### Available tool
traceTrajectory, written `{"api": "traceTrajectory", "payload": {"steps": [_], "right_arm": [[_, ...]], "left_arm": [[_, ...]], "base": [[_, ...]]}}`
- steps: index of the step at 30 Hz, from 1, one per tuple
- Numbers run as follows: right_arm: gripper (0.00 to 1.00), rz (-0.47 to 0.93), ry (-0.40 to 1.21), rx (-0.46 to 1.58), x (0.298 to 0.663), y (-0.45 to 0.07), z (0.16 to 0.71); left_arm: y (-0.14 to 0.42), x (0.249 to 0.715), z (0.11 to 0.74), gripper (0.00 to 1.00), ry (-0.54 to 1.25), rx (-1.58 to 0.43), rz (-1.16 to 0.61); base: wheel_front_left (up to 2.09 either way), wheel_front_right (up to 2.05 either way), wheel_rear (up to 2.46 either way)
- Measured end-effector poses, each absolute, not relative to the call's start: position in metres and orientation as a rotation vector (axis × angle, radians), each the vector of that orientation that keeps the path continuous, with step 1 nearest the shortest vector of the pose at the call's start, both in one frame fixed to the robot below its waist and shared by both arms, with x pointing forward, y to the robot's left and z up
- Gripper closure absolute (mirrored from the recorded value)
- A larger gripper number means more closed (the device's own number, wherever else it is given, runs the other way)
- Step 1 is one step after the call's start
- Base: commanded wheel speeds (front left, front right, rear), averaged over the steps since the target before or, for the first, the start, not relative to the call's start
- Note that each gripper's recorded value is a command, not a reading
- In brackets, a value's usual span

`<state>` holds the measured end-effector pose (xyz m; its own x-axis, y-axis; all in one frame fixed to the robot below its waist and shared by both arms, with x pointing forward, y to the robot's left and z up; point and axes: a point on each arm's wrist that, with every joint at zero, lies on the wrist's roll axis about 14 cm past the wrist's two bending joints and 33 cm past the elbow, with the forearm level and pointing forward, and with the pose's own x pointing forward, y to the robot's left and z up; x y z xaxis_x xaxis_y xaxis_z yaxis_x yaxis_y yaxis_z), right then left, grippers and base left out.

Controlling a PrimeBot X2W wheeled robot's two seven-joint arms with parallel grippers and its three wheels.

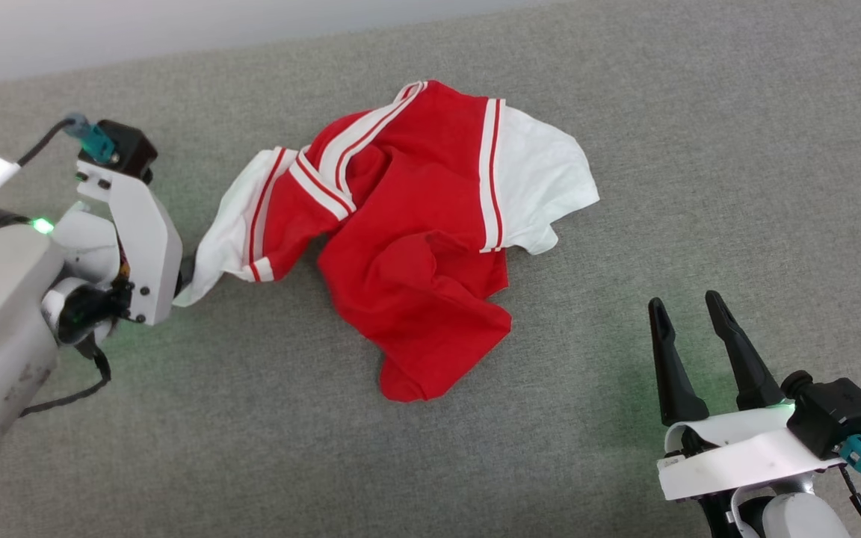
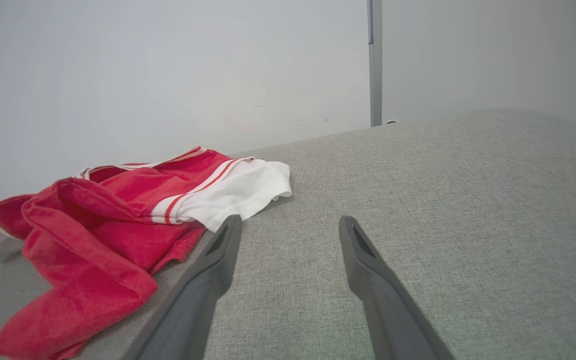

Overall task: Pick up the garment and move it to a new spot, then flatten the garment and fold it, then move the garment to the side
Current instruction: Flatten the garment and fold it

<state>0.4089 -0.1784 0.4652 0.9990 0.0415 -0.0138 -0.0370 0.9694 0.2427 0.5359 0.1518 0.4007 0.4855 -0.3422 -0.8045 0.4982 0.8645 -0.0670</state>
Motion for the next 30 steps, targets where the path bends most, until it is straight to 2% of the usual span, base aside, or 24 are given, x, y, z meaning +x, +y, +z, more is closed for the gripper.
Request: {"api": "traceTrajectory", "payload": {"steps": [19, 21, 22, 23, 24, 30], "right_arm": [[0.00, 0.043, 0.025, 0.252, 0.409, -0.177, 0.463], [0.00, 0.043, 0.027, 0.252, 0.409, -0.177, 0.462], [0.00, 0.043, 0.028, 0.252, 0.409, -0.177, 0.462], [0.00, 0.042, 0.029, 0.252, 0.410, -0.177, 0.461], [0.00, 0.041, 0.029, 0.252, 0.410, -0.177, 0.461], [0.00, 0.038, 0.026, 0.251, 0.411, -0.178, 0.462]], "left_arm": [[0.150, 0.513, 0.396, 0.00, 1.127, 0.167, -0.556], [0.149, 0.511, 0.395, 0.51, 1.135, 0.178, -0.564], [0.150, 0.510, 0.394, 0.71, 1.142, 0.178, -0.564], [0.150, 0.509, 0.393, 0.97, 1.147, 0.178, -0.566], [0.150, 0.508, 0.392, 1.00, 1.154, 0.179, -0.569], [0.147, 0.502, 0.390, 1.00, 1.173, 0.163, -0.579]], "base": [[0.00, 0.00, 0.00], [0.00, 0.00, 0.00], [0.00, 0.00, 0.00], [0.00, 0.00, 0.00], [0.00, 0.00, 0.00], [0.00, 0.00, 0.00]]}}
